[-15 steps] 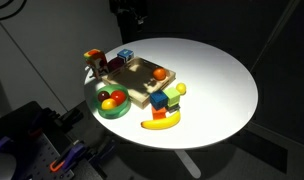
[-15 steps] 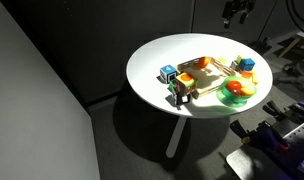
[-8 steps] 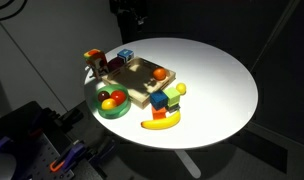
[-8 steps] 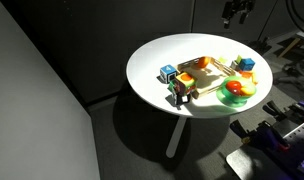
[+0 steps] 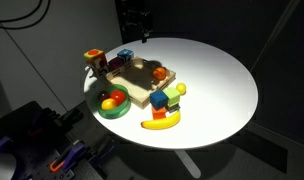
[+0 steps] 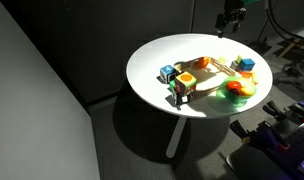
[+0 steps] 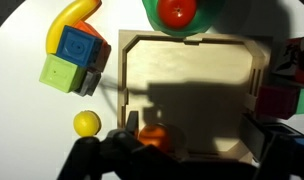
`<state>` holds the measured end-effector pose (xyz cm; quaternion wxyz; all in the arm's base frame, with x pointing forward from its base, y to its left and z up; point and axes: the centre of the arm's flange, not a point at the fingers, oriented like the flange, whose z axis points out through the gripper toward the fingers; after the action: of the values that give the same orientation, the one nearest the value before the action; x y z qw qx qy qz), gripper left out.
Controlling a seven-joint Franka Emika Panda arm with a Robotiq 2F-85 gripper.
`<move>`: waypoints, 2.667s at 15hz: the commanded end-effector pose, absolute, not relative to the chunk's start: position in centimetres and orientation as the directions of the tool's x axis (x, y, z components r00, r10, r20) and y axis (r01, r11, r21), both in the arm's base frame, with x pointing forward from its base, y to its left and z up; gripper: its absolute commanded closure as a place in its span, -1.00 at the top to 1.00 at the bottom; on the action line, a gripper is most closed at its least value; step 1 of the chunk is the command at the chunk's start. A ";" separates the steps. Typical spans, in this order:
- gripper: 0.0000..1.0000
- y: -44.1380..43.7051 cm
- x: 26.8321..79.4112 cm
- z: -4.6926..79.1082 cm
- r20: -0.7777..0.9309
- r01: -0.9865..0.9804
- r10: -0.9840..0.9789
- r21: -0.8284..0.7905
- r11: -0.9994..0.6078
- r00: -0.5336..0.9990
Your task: Put the orange on the table then put the yellow and blue blocks in the box
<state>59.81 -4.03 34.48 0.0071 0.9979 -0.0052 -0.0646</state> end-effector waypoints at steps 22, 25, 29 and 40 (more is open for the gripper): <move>1.00 -5.5 70.7 18.6 -0.084 -0.051 -0.049 -0.016 -0.999 0.995; 1.00 -5.3 71.8 18.3 -0.079 -0.053 -0.051 -0.014 -0.999 0.996; 1.00 -5.4 72.9 17.7 -0.073 -0.057 -0.057 -0.001 -0.998 0.996; 1.00 -6.0 74.8 15.3 -0.108 -0.062 -0.062 0.010 -0.998 0.992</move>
<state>72.89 -5.49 15.66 0.0014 0.9986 -0.0199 -0.0483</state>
